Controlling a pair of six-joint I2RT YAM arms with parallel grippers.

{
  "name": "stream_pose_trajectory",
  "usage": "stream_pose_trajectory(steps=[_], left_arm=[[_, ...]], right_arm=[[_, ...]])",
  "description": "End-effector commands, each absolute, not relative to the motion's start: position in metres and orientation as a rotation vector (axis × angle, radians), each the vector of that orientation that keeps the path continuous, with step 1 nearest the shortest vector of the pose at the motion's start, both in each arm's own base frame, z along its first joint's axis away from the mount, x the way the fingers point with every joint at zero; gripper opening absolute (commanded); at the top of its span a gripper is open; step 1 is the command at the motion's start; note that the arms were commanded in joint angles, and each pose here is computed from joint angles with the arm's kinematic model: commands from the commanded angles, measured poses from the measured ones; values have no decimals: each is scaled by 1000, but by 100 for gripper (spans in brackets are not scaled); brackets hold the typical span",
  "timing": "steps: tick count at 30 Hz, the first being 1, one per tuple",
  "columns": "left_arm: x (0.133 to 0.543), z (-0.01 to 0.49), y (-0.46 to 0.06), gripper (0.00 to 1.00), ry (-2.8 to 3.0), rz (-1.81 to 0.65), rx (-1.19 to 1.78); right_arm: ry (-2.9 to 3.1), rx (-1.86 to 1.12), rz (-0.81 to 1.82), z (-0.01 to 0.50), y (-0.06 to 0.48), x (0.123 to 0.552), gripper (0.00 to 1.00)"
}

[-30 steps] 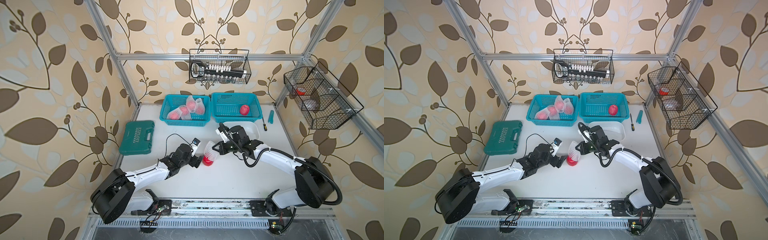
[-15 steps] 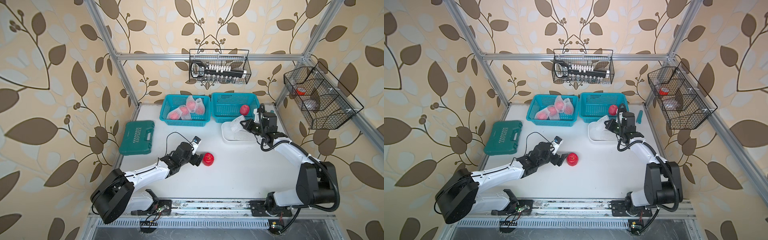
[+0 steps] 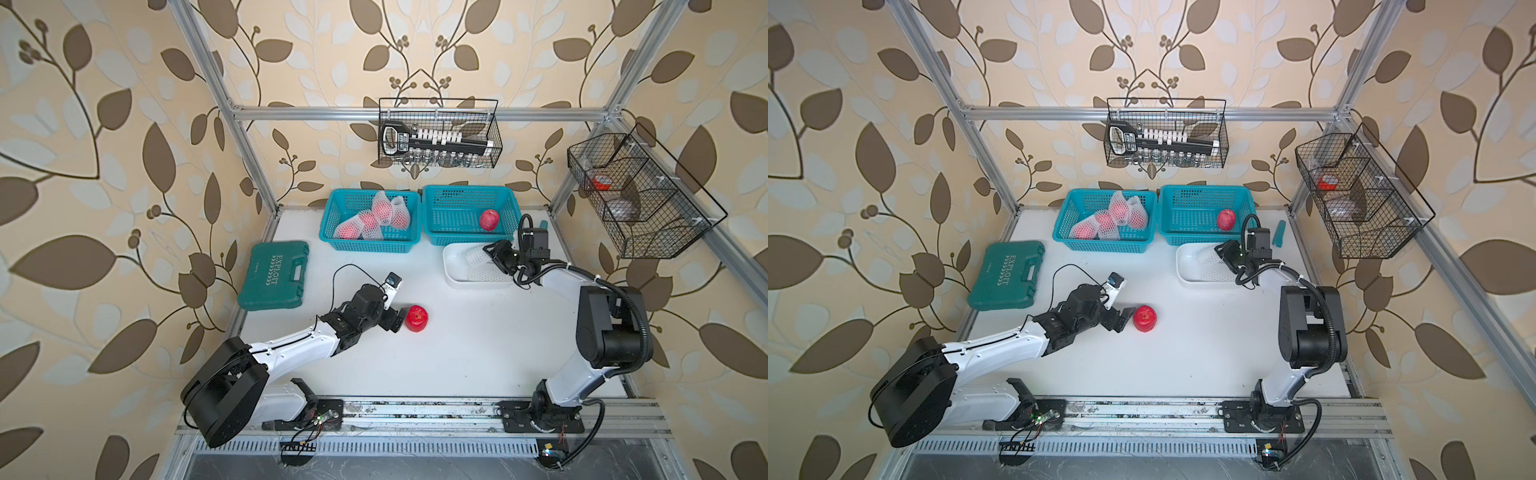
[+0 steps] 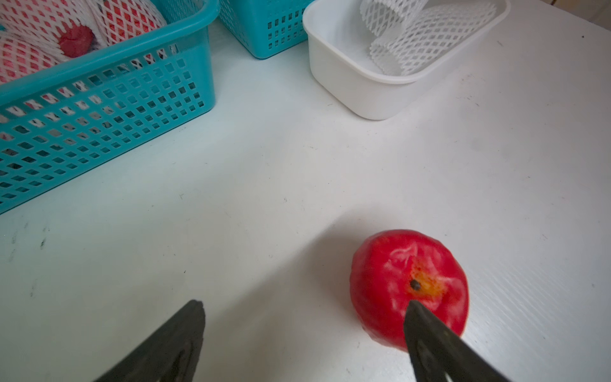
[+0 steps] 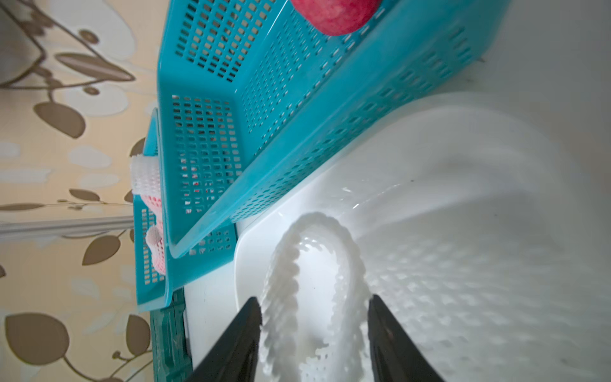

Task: Remove foam nets from apples
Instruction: Place the foam net into the storage box, then pick up the apple from the center of the board.

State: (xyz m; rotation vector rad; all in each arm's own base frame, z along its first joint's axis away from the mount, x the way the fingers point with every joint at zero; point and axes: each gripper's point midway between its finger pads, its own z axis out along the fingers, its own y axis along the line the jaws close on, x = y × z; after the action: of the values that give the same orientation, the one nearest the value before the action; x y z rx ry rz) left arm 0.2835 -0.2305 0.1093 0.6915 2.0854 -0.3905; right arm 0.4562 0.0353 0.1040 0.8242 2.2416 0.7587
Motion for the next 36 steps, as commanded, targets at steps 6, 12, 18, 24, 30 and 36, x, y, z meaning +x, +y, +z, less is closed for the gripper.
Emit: stream_pose_trajectory(steps=[6, 12, 18, 24, 30, 36], left_arm=[[288, 117, -243, 95, 2053, -444, 681], [291, 118, -250, 95, 2056, -462, 696], [290, 129, -246, 96, 2033, -446, 691], [277, 154, -230, 97, 1974, -461, 626], [250, 157, -204, 99, 2026, -494, 550], [234, 147, -190, 99, 2074, -524, 484]], right_arm=[[2233, 784, 375, 139, -7, 429, 75], [2163, 610, 436, 172, 14, 426, 72], [2257, 415, 435, 163, 60, 444, 45], [2212, -250, 737, 176, 209, 391, 70], [2231, -689, 771, 133, 289, 299, 98], [2251, -820, 697, 98, 300, 271, 100]])
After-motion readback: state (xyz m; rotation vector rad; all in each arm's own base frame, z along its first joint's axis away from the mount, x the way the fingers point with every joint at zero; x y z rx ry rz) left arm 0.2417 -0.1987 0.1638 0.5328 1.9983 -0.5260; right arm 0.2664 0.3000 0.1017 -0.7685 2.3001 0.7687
